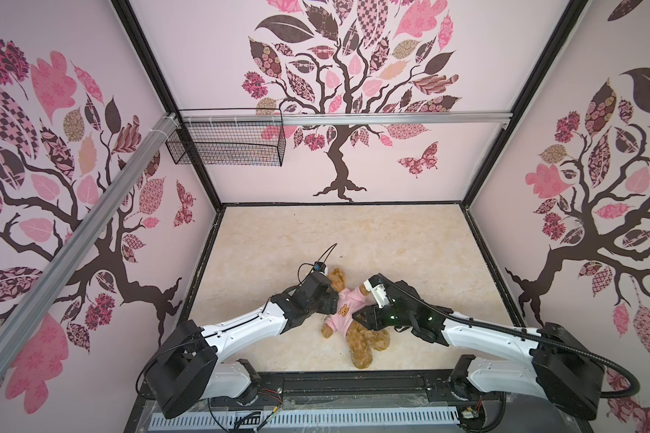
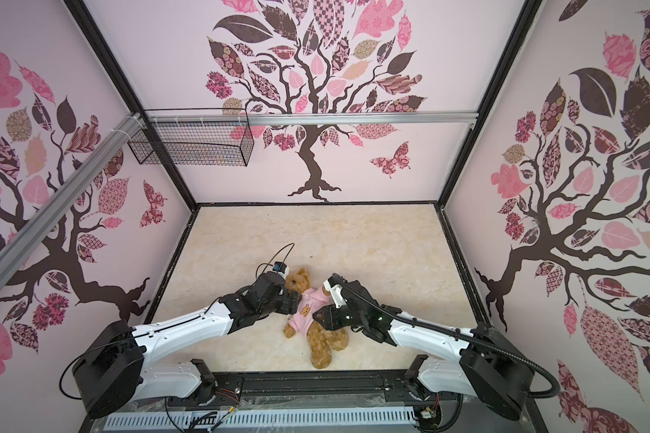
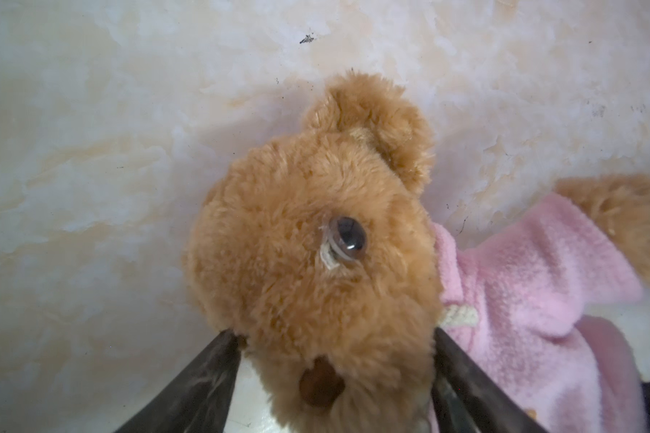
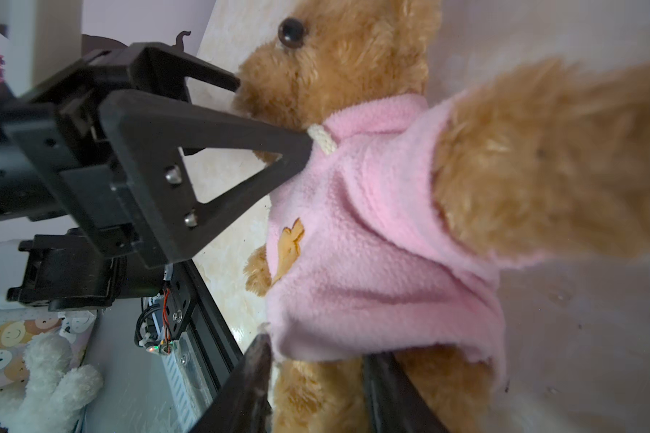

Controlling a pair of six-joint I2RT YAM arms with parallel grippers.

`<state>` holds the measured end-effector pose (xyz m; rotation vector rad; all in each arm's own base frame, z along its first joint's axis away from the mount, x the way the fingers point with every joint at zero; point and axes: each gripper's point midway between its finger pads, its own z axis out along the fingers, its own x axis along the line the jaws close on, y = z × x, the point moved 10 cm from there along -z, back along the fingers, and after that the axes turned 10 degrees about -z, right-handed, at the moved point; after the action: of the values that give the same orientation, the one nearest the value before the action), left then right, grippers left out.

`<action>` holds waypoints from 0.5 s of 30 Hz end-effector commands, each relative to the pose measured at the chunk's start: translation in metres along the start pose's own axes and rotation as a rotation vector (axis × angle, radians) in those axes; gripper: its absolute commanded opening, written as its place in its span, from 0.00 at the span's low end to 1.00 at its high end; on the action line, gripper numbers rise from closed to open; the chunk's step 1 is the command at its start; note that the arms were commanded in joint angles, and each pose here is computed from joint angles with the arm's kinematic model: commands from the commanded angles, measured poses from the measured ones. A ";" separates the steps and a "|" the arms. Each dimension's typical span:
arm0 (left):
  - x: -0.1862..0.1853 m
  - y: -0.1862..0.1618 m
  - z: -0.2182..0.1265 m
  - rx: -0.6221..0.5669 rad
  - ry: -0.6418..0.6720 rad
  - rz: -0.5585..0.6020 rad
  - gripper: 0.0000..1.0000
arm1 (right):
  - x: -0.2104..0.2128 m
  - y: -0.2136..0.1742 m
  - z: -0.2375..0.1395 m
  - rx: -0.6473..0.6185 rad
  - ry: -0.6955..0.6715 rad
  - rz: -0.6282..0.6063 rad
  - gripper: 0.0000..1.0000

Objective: Dress the teddy bear

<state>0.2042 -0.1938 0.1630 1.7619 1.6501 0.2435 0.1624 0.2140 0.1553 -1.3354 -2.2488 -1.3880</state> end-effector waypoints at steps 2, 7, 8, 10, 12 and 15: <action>0.002 0.000 0.003 -0.032 0.009 -0.018 0.79 | 0.001 0.007 0.009 -0.071 0.027 0.059 0.33; 0.007 0.003 0.001 -0.085 0.056 -0.035 0.79 | -0.003 0.007 0.005 -0.147 0.008 0.084 0.13; 0.008 0.005 0.000 -0.094 0.057 -0.039 0.79 | -0.004 0.005 0.003 -0.151 0.002 0.082 0.10; 0.010 0.010 -0.002 -0.114 0.055 -0.056 0.79 | -0.005 0.002 0.000 -0.159 -0.009 0.078 0.05; 0.011 0.016 -0.004 -0.128 0.051 -0.076 0.79 | -0.007 -0.001 -0.003 -0.156 -0.017 0.075 0.02; 0.015 0.024 -0.003 -0.141 0.031 -0.114 0.79 | -0.008 -0.005 -0.006 -0.143 -0.021 0.068 0.00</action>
<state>0.2189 -0.1828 0.1710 1.6269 1.6986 0.3208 0.1631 0.2072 0.1468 -1.4592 -2.1244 -1.5099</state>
